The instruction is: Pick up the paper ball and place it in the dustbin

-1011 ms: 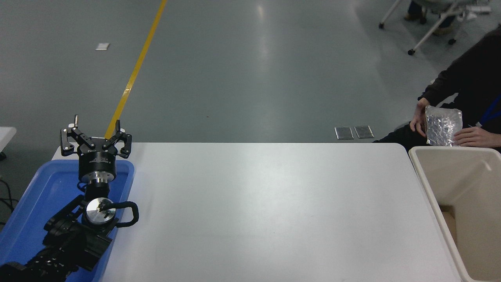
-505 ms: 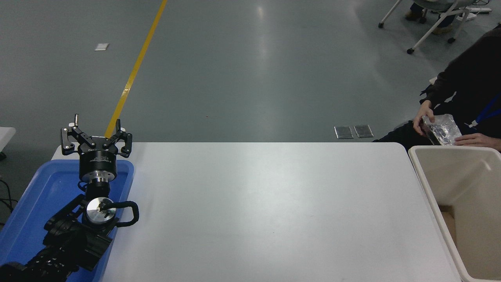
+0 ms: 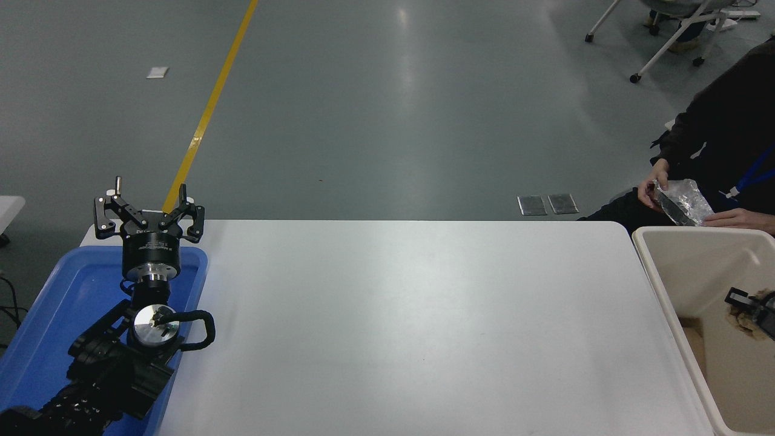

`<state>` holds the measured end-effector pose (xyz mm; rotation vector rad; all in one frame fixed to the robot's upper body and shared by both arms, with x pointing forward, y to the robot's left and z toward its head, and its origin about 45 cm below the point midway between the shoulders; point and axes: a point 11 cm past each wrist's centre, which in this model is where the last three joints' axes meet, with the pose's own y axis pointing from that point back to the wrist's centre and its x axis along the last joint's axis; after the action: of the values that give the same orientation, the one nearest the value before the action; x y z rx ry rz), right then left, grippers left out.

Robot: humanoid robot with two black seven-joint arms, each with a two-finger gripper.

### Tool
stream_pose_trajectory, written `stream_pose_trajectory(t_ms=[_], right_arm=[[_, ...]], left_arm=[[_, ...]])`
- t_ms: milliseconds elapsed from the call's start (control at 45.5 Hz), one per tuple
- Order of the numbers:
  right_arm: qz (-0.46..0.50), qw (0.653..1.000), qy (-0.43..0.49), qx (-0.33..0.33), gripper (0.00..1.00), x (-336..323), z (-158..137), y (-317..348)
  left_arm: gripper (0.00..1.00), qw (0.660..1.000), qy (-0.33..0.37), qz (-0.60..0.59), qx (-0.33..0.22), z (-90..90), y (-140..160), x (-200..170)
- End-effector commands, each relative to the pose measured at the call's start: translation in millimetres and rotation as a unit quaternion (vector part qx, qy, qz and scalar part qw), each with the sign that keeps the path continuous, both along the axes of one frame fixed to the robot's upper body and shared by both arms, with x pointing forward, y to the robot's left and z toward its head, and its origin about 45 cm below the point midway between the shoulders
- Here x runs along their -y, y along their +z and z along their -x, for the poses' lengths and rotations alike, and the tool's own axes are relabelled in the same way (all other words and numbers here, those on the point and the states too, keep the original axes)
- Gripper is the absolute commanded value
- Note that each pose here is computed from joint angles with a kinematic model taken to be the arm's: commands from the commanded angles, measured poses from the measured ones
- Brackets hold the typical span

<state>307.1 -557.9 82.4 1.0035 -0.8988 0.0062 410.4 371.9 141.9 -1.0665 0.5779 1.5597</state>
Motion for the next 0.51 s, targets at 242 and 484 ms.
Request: stream_pose_trajectory(t_ms=[242, 484], right_arm=[[-0.012, 1.000, -0.010, -0.006, 1.00, 1, 16, -11], [-0.041, 0.999, -0.010, -0.004, 1.00, -1, 7, 9]], left_arm=[[0.99, 1.000, 0.000, 0.000, 0.000, 0.0, 0, 0], [0.99, 1.000, -0.001, 0.000, 0.000, 0.0, 0, 0]])
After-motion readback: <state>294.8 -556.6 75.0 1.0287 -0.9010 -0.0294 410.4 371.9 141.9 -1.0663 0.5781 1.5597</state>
